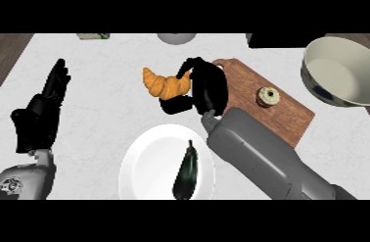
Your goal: Pick the croissant from the plate and place it in the bowl
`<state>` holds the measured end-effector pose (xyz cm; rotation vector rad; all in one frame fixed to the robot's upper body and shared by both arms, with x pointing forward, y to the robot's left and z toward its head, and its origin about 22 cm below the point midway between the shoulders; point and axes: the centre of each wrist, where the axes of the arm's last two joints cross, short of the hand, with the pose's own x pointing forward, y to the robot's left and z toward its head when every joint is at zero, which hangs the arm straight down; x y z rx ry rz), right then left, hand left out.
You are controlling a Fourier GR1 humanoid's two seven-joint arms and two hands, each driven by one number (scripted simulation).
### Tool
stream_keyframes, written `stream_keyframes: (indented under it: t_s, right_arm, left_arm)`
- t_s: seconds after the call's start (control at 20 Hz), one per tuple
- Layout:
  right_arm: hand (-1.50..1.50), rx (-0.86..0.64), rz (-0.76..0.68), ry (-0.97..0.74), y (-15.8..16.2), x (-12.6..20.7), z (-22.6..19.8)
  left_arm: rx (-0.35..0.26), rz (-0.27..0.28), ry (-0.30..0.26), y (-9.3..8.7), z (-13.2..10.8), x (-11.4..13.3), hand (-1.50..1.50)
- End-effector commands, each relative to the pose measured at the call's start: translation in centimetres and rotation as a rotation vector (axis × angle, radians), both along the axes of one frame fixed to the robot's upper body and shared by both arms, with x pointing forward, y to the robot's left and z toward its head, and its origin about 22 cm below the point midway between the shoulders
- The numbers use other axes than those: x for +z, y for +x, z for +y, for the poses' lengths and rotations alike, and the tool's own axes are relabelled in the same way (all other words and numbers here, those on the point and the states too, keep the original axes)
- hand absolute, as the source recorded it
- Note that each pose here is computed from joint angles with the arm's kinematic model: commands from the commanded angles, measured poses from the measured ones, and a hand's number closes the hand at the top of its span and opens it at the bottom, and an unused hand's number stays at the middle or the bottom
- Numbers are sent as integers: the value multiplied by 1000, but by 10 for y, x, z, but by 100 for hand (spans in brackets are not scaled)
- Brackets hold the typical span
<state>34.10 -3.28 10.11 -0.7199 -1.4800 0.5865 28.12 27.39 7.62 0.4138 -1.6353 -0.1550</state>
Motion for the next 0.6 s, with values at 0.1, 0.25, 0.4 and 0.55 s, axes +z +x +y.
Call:
stream_keyframes:
  t_s: [0.1, 0.25, 0.4, 0.55]
  right_arm:
    - [150, -227, -84, -34, 2, 33, -52]
    - [150, -286, -124, -8, -3, 37, -73]
    - [150, -358, -160, 42, 13, 47, -123]
    - [150, -403, -209, 64, 12, 47, -157]
  left_arm:
    - [7, 10, 6, -2, 1, -10, 0]
    - [-14, -16, -22, 1, -2, -5, 0]
    - [-6, 13, -22, 4, -3, -8, 0]
    - [-8, -5, 18, 2, 7, 1, 0]
